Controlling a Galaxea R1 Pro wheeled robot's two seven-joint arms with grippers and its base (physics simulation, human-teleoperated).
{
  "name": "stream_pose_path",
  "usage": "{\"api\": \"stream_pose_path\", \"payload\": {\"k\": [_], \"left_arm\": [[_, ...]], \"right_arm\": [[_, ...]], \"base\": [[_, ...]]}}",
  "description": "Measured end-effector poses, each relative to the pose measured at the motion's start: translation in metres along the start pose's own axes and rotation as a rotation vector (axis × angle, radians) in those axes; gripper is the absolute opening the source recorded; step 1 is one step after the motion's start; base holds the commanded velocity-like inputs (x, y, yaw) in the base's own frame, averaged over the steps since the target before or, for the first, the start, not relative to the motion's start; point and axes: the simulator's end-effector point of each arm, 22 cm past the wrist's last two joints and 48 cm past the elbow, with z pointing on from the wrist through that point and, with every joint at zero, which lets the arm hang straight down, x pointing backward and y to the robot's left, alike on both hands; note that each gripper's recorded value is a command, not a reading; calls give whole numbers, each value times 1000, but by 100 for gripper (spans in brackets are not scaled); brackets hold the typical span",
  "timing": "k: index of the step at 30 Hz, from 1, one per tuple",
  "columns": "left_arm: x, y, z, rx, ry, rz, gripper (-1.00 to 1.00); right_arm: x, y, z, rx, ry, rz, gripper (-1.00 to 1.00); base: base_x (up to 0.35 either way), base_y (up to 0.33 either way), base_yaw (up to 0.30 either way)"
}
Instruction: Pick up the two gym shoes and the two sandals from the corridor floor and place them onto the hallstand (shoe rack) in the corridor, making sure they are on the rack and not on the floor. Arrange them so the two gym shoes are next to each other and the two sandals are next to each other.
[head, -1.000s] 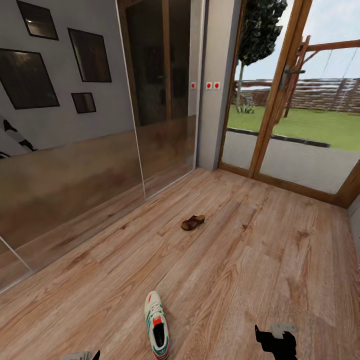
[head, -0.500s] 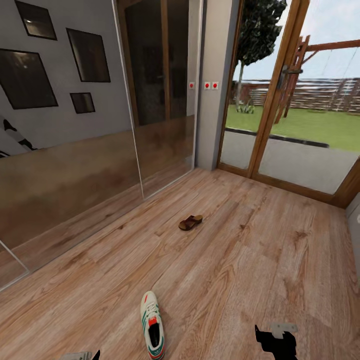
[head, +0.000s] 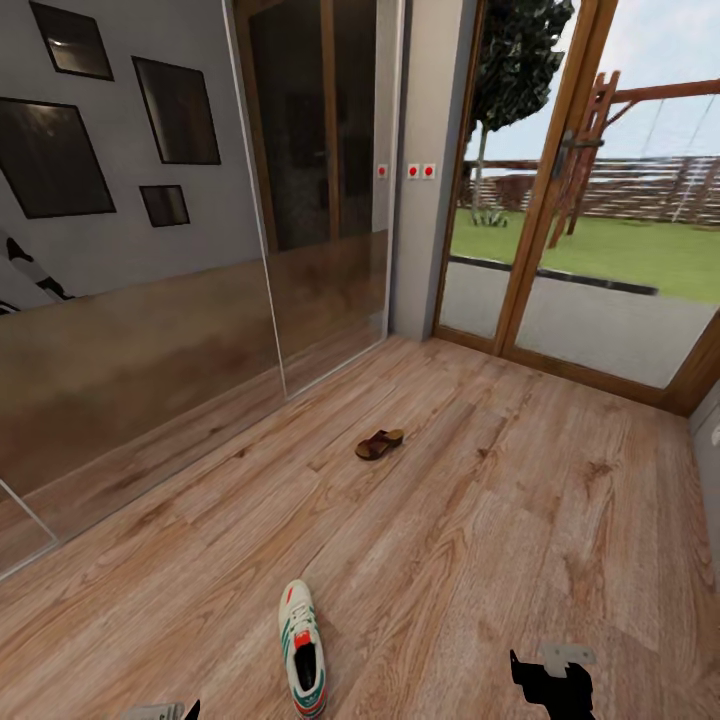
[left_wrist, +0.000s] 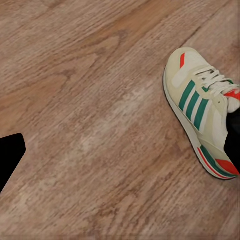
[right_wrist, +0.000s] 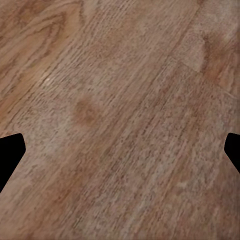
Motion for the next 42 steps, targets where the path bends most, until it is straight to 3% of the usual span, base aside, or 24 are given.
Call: {"api": "stream_pose_path", "payload": {"k": [42], "left_arm": [[0, -3, 1, 6, 6, 2, 100]], "right_arm": [[0, 2, 0, -2, 0, 4, 100]], "base": [[-29, -18, 0]]}}
